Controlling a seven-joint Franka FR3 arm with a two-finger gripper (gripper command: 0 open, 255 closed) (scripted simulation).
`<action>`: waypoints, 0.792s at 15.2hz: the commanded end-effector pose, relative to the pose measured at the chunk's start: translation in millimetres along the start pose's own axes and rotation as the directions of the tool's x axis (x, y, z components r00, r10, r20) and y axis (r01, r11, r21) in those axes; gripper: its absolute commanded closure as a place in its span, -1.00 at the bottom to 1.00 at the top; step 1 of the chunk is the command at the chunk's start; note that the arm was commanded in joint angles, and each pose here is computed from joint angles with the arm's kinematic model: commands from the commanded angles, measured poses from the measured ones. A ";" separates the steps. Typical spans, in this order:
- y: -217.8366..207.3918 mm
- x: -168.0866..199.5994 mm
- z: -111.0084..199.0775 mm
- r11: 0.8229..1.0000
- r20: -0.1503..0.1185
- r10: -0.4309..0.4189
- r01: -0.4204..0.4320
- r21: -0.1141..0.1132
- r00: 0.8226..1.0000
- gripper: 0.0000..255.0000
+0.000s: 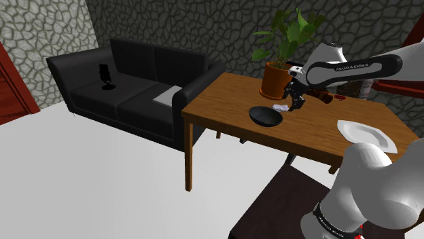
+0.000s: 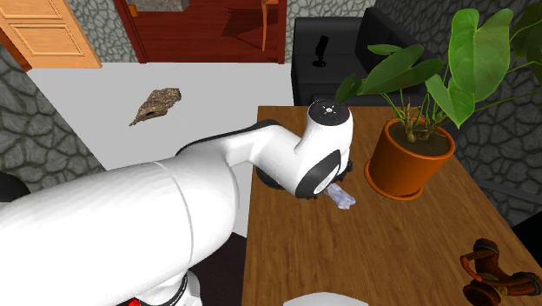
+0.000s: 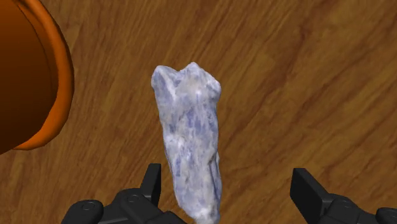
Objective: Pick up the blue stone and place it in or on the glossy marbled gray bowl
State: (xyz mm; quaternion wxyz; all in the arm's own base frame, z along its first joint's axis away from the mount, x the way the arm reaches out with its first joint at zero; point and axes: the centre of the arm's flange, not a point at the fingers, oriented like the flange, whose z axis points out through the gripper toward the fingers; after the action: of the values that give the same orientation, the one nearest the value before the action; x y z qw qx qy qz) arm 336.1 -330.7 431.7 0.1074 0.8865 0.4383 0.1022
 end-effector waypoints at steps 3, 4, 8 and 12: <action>13.0 -2.1 16.2 0.999 -0.007 -0.037 0.037 -0.011 0.999 -1.00; 13.1 -2.0 21.5 0.999 -0.007 -0.037 0.037 -0.011 0.999 -1.00; 13.3 -1.9 45.7 0.999 -0.007 -0.037 0.037 -0.011 0.999 -1.00; 13.3 -1.9 45.7 0.999 -0.007 -0.037 0.037 -0.011 0.999 -1.00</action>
State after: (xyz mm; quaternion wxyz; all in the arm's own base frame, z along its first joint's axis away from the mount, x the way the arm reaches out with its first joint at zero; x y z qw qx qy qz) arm 357.4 -344.8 392.0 0.1123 0.8774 0.4544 0.1056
